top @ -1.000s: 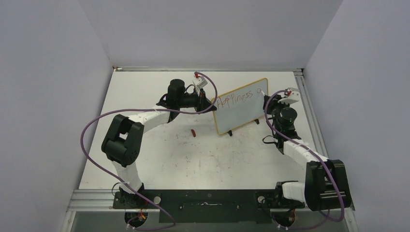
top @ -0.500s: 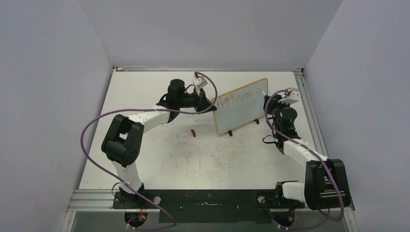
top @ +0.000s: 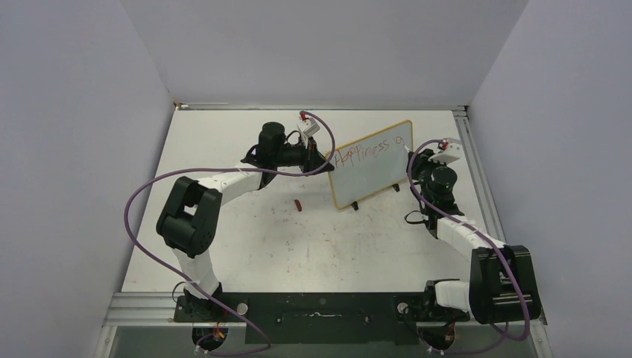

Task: Write a sentence on the whiteboard

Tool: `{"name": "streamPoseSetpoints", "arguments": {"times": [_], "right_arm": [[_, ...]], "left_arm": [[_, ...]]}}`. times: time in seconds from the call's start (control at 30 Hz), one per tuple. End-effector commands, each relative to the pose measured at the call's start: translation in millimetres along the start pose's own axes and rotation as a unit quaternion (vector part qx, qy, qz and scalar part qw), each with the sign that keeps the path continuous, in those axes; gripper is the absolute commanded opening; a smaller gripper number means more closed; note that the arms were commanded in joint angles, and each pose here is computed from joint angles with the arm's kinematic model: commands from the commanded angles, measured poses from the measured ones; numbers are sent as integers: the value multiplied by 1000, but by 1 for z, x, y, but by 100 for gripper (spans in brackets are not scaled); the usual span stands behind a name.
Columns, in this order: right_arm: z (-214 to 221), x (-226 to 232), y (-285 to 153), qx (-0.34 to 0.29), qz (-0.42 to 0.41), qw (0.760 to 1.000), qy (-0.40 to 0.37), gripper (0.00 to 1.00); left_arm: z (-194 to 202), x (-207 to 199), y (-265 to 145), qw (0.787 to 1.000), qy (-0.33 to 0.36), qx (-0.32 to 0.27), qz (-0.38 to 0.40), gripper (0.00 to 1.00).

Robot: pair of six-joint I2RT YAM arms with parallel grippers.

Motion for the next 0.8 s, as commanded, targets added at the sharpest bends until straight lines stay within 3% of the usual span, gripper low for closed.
{"name": "streamPoseSetpoints", "arguments": {"times": [0.0,0.77], "right_arm": [[-17,13,7,-31,-30,999,3,5],[-36,21,25,-64,-29,998,0,5]], "left_arm": [[-18,-10,-2,999,29,-18,26,0],[-17,-9,-2,999,27,-17,26,0]]}}
Point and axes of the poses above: each gripper's point midway between its finger pads, its own y axis out along the fingers, its own x axis along the line the jaws close on, z = x × y, the point moved 7 cm from there along -y, back along the fingers, and after that the axes turned 15 degrees about y, right-handed, at the moved point
